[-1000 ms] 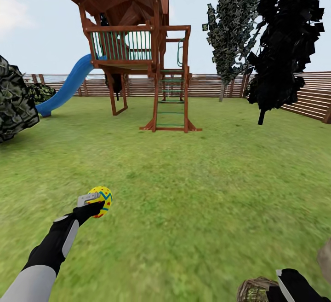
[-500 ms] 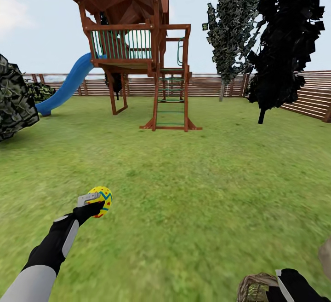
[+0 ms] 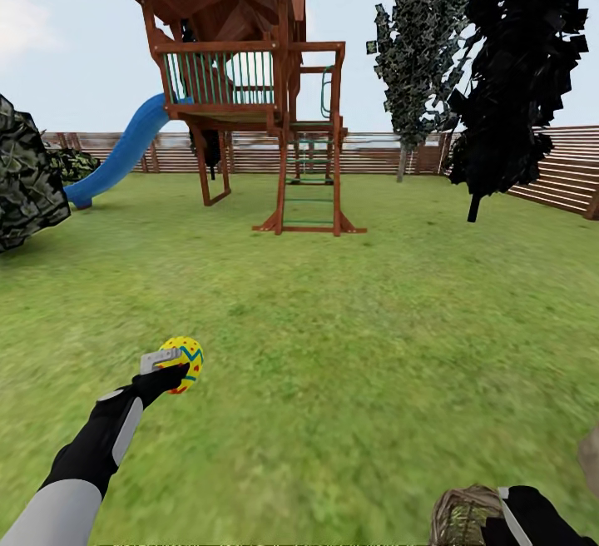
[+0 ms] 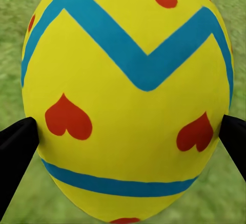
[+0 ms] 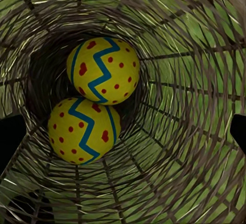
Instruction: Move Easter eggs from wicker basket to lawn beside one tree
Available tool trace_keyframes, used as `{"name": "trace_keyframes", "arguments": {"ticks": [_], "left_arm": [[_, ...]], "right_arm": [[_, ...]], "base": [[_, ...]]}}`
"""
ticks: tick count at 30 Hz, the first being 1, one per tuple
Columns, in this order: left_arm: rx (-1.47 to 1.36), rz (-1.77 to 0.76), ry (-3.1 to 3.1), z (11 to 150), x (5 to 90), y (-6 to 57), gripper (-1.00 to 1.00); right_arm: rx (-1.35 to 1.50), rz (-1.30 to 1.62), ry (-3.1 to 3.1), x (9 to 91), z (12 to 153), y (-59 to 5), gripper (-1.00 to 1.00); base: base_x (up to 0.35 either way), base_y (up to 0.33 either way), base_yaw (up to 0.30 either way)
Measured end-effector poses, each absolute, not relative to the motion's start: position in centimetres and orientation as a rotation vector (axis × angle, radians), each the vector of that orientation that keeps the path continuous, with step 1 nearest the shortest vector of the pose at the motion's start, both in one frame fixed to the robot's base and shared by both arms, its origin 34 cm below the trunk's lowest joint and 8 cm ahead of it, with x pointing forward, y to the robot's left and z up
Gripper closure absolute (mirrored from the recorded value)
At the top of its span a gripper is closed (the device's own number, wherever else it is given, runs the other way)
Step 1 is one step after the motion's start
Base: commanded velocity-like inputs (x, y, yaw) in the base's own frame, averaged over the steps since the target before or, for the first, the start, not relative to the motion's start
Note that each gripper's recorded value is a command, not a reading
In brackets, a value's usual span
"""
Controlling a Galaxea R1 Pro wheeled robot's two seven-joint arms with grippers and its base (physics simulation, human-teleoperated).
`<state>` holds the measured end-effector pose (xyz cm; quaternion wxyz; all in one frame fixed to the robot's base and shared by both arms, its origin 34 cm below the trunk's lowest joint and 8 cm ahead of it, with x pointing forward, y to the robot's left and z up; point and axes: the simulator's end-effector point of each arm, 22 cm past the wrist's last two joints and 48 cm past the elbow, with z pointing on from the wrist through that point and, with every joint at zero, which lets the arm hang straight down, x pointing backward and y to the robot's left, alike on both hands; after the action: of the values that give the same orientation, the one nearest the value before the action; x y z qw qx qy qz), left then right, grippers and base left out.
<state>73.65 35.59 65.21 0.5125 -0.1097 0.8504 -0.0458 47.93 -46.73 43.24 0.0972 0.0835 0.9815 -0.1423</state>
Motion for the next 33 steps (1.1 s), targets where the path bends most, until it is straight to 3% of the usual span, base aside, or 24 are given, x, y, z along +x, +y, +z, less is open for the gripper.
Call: {"name": "trace_keyframes", "arguments": {"ticks": [33], "left_arm": [[-0.264,-0.112,2.043,58.2,72.2,35.5,1.0]], "right_arm": [[0.243,-0.393,2.91,46.6,35.8,-45.3,-1.0]], "base": [[0.0,0.0,0.0]]}}
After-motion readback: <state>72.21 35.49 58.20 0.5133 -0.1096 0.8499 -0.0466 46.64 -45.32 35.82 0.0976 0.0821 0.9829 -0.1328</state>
